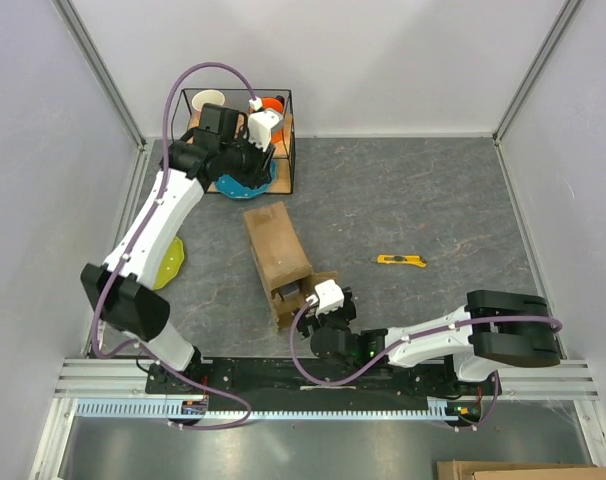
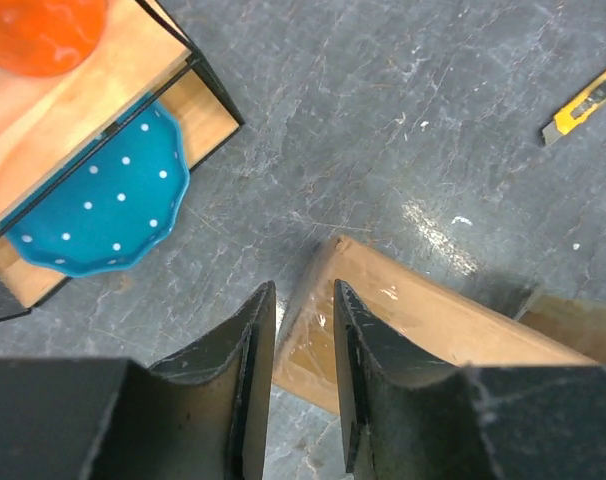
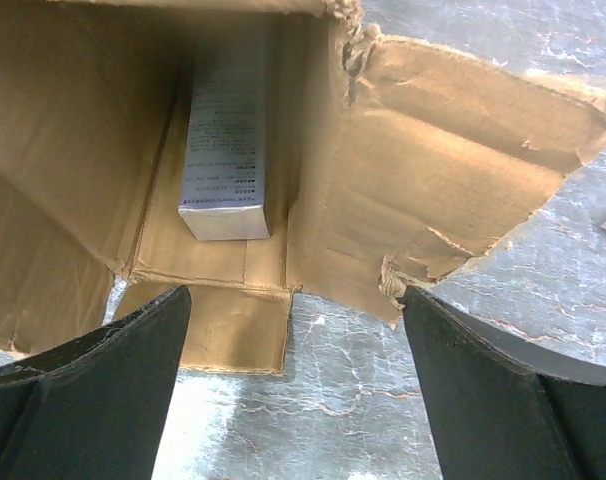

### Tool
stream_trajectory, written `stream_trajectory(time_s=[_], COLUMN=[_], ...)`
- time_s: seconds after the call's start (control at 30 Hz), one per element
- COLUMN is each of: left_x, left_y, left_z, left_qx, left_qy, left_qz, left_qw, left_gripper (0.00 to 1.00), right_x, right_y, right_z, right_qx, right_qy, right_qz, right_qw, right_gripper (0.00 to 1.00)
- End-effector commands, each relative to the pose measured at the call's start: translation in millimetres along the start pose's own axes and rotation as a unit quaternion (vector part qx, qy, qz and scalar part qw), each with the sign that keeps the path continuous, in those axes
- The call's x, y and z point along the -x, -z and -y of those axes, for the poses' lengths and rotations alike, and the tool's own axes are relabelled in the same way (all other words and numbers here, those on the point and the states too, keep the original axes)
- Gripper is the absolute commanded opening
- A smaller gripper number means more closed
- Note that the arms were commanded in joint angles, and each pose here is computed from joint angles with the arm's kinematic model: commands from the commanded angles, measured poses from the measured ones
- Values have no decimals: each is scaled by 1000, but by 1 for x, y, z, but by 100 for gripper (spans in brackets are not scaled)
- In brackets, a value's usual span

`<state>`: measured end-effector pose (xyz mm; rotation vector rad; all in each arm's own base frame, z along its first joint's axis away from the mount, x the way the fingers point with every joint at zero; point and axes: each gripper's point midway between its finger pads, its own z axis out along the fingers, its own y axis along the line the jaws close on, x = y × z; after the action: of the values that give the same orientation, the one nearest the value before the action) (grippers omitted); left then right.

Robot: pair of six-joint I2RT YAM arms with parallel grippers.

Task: Unpack the express box
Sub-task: Pick up the product from the express box.

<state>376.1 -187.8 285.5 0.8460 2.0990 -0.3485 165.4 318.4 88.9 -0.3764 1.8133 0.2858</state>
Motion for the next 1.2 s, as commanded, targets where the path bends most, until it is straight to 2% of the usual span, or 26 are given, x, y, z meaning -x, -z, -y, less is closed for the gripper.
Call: stream_trajectory(time_s=[0.0,0.07,0.17,0.27,0.37,0.6,0.83,1.17], left_x=[-3,-16,-37,-55,-68,-82,-96,-108], left_y=[-18,-26,-33,-41,-45,-41,-30,-13], left_z=[7,13,21,21,16,14,19,33], left_qx=[-68,-92,-115,-116,-98,-71,-58,-60], left_qy=[-2,-4,-3,-3,-2,7,31,62], left_qz=[-7,-26,-53,-75,-86,-82,-90,-100], left_qw=[998,995,992,990,992,994,994,991], left_gripper=[33,30,19,10,6,3,2,2], right_x=[10,6,6,8,5,-1,10,39], right_y=[-3,-5,-7,-6,-1,23,52,46], right_z=[-21,-24,-26,-31,-30,-25,-43,-70], right_qx=[28,32,33,43,55,101,210,222], right_qy=[-20,-11,-8,-16,-26,-67,-103,-92], right_qz=[18,17,20,21,18,5,9,38], right_qw=[999,999,999,999,998,993,972,970], right_gripper=[95,96,97,97,97,91,80,64])
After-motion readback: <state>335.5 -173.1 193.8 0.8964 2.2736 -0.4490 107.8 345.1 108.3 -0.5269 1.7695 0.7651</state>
